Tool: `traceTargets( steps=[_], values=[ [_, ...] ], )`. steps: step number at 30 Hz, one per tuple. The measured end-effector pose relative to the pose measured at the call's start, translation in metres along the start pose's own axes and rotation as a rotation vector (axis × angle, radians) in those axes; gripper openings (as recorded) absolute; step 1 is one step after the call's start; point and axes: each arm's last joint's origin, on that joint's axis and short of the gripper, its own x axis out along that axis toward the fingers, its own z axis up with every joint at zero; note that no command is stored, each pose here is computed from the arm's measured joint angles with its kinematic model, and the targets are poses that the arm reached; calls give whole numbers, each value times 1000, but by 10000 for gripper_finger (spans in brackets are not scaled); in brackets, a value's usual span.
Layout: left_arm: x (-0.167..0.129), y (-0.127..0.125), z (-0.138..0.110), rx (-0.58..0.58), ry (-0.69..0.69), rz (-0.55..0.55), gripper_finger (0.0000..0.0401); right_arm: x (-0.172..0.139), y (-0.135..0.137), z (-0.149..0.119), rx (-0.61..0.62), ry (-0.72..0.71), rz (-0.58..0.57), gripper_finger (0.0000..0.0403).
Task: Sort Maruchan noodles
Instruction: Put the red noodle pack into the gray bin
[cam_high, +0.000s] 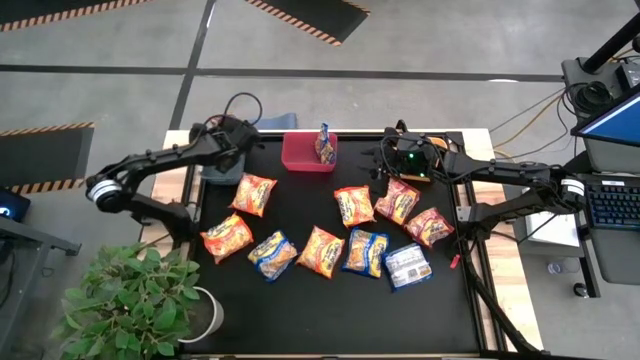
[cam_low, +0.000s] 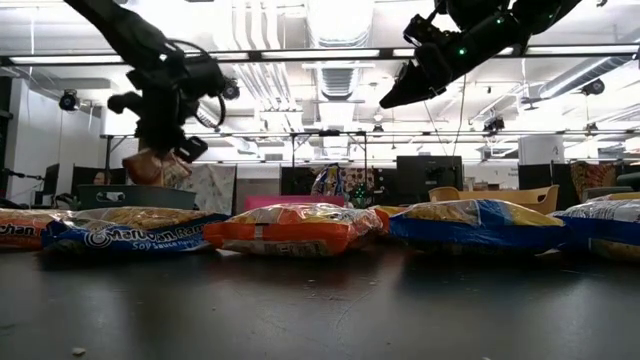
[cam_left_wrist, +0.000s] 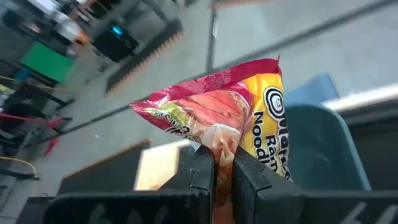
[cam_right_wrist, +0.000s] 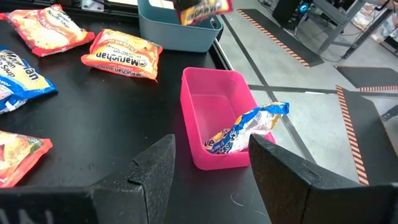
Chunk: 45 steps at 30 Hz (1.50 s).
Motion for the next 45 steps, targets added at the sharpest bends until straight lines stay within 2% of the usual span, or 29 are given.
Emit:
traceTargets(
  steps=[7, 12, 18, 25, 31, 37, 45],
  values=[
    [10, -17, -7, 72, 64, -50, 8, 0, 0, 0, 0, 0, 0, 194],
    [16, -30, -3, 124, 101, -96, 8, 0, 0, 0, 1, 0, -1, 194],
    [21, -42, 6, 175, 143, -80, 14, 0, 0, 0, 2, 1, -1, 194],
    [23, -46, 4, 157, 191, -67, 44, 0, 0, 0, 6, 1, 0, 194],
    [16, -43, 0, 128, 266, -148, 70, 0, 0, 0, 11, 1, 0, 194],
    [3, -47, -7, 166, 323, -231, 81, 0, 0, 0, 10, 1, 0, 194],
    [-13, -48, -18, 199, 384, -234, 82, 0, 0, 0, 8, 1, 0, 194]
  ],
)
